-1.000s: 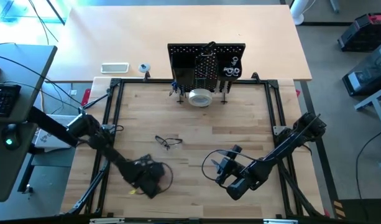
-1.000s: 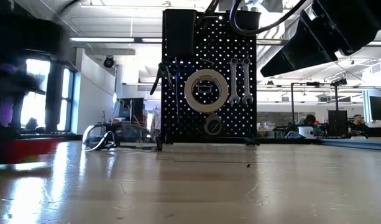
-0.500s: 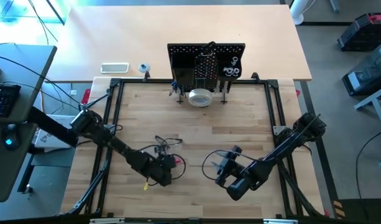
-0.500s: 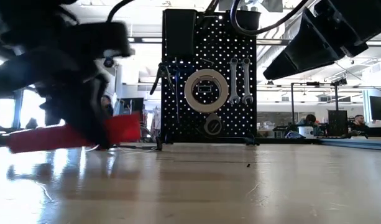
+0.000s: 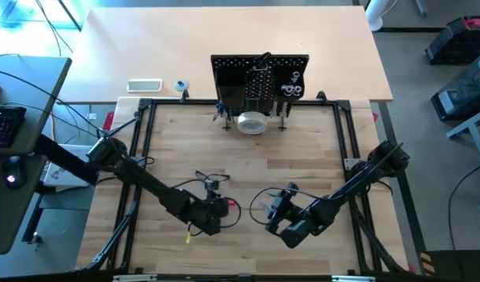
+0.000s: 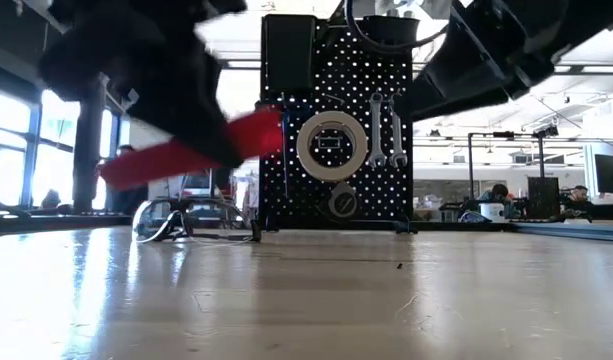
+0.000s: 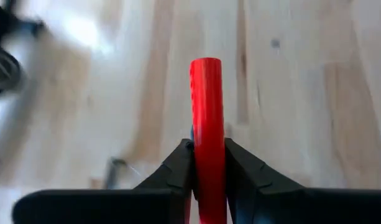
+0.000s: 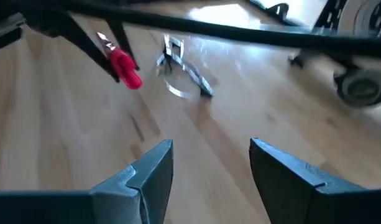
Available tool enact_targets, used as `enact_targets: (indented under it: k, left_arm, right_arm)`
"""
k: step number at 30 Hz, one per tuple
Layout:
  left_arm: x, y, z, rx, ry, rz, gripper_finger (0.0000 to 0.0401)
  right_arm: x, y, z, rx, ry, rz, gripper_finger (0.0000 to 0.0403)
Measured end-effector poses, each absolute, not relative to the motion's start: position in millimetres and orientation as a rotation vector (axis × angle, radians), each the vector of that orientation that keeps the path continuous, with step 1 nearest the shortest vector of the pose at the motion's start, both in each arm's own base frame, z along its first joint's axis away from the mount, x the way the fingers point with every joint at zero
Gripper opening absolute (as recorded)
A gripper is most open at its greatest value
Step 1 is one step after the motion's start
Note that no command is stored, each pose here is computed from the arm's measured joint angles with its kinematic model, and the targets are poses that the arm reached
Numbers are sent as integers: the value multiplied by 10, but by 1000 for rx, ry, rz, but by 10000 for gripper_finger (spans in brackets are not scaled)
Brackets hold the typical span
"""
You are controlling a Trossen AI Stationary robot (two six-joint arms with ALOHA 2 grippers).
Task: Hang tools onto peg board
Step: Put the red cutter knife into the left black bin on the peg board
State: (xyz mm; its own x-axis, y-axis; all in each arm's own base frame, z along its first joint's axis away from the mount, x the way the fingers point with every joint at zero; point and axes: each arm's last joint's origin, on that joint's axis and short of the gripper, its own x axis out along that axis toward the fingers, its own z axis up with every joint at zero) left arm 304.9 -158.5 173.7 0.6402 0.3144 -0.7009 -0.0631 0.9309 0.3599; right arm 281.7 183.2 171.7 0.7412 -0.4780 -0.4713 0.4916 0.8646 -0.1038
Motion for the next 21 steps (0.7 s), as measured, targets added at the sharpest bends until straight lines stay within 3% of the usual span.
enact_targets:
  k: [10, 21]
  left_arm:
    - [2919, -1247, 2790, 482, 561, 296, 50]
    - [2431, -547, 4073, 633, 31, 391, 50]
  right_arm:
    - [2895, 1766, 1787, -71, 464, -556, 204]
    - [2930, 1701, 1785, -97, 477, -570, 204]
